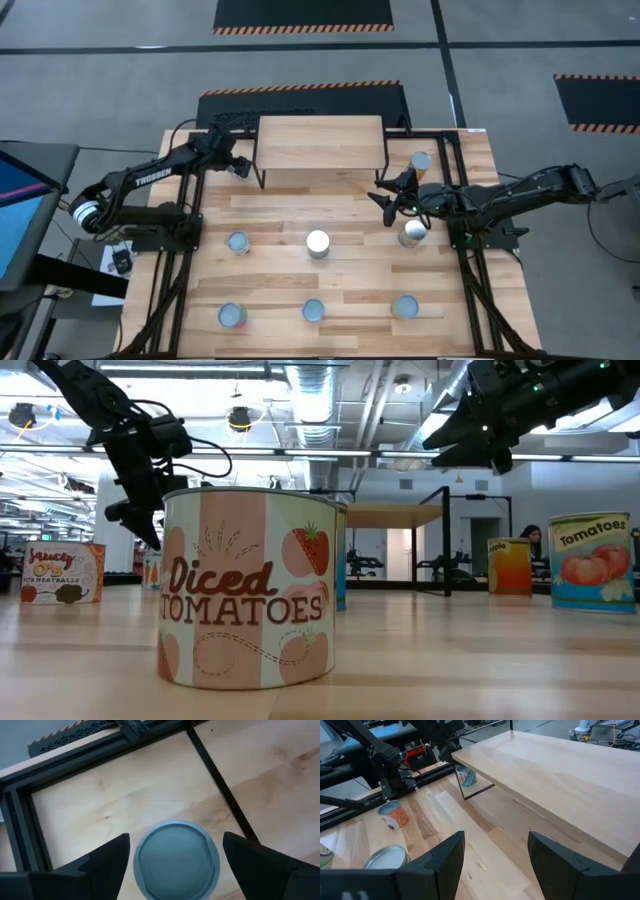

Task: Pick and place cans onto a shelf
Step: Put the canned carrots on the shelf

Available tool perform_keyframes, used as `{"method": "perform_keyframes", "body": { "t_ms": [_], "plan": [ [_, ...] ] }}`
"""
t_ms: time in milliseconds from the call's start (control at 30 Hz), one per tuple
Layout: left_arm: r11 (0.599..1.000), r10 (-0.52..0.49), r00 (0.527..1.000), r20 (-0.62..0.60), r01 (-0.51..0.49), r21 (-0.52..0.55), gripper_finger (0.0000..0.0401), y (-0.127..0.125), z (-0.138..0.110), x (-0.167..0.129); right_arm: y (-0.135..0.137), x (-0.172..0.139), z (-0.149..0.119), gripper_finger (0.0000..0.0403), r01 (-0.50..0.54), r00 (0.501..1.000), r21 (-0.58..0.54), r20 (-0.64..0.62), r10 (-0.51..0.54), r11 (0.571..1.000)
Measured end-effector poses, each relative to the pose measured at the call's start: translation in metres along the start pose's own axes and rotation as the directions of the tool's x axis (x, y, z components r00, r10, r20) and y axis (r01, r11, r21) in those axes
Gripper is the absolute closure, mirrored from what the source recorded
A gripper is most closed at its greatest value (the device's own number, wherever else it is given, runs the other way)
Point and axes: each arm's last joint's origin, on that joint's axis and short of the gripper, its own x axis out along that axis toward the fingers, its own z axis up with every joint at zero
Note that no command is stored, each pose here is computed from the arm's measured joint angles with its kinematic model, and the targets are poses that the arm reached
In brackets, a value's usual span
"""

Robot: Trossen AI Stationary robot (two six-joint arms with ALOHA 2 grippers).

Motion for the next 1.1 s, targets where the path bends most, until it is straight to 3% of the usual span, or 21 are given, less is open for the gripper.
{"method": "perform_keyframes", "body": {
  "t_ms": [267, 633, 767, 933, 1100],
  "plan": [
    [1.000, 0.007, 1.000, -0.027, -0.007, 0.004, 0.0063, -0.001, -0.001, 0.007, 0.000, 0.000, 0.000, 0.0158, 0.000, 1.000, 0.003, -0.001, 0.000, 1.000],
    [1.000, 0.005, 0.993, -0.122, -0.001, 0.030, 0.0061, -0.005, -0.005, 0.038, -0.001, 0.000, -0.001, 0.0158, 0.005, 1.000, 0.008, -0.013, -0.005, 1.000],
    [1.000, 0.001, 0.992, -0.124, 0.002, 0.029, 0.0079, -0.005, -0.005, 0.037, -0.001, 0.000, -0.002, 0.0158, 0.009, 1.000, 0.011, -0.020, -0.009, 1.000],
    [1.000, 0.006, 0.991, -0.131, -0.003, 0.022, 0.0128, -0.003, -0.007, 0.029, -0.002, 0.000, -0.004, 0.0159, 0.015, 0.999, 0.019, -0.034, -0.015, 1.000],
    [1.000, 0.020, 0.996, -0.085, -0.020, 0.001, 0.0133, -0.001, -0.005, 0.013, -0.002, 0.000, -0.004, 0.0159, 0.016, 0.999, 0.029, -0.033, -0.015, 0.999]
  ]
}}
